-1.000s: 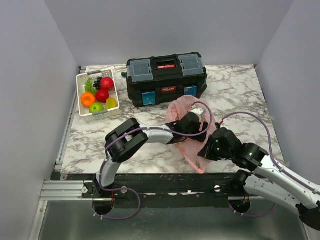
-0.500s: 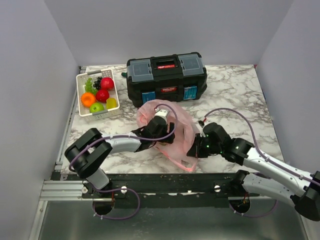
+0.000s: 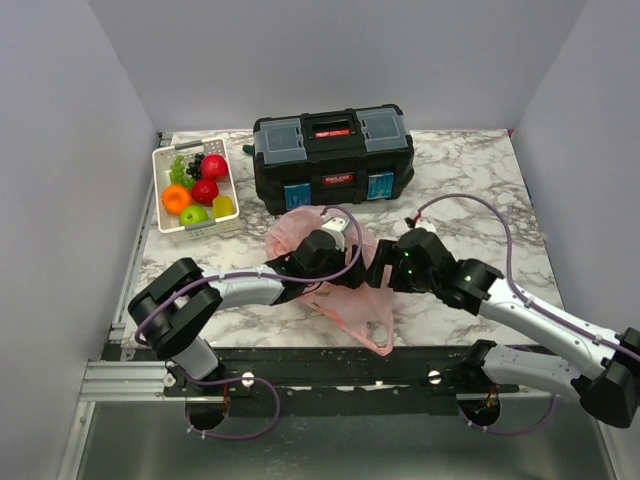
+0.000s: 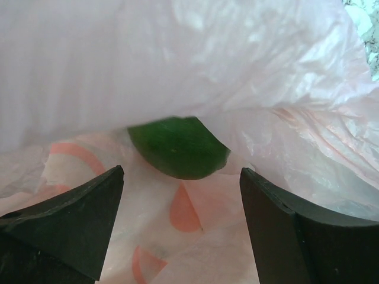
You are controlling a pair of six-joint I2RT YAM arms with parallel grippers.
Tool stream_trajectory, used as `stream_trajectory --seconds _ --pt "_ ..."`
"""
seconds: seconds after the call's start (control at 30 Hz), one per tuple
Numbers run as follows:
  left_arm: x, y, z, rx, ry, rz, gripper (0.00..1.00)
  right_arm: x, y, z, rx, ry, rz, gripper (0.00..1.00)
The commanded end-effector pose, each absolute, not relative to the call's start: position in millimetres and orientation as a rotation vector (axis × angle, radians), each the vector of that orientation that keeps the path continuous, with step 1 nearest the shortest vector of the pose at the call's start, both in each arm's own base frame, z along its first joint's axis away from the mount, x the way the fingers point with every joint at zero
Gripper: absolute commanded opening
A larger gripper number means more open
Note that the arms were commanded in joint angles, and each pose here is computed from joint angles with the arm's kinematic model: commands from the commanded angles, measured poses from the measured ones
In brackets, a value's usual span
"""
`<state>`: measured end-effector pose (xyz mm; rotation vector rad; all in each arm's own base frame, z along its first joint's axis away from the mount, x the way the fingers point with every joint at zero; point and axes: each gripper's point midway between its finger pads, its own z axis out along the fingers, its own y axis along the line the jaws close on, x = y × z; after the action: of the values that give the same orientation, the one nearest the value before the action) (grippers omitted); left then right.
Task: Take the fake fruits out of the plastic bag
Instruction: Take out the fake fruit from the plastic bag.
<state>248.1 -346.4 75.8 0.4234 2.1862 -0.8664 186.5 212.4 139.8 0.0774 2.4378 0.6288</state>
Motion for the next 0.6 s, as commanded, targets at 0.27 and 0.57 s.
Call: stream_trajectory --seconds 0.27,0.57 --pt "262 -349 94 0.378 2.118 -0.817 0.78 243 172 127 0.119 2.360 0.068 0.09" --pt "267 -367 94 0.409 2.107 -0.857 0.74 230 181 126 0.092 2.348 0.239 0.01"
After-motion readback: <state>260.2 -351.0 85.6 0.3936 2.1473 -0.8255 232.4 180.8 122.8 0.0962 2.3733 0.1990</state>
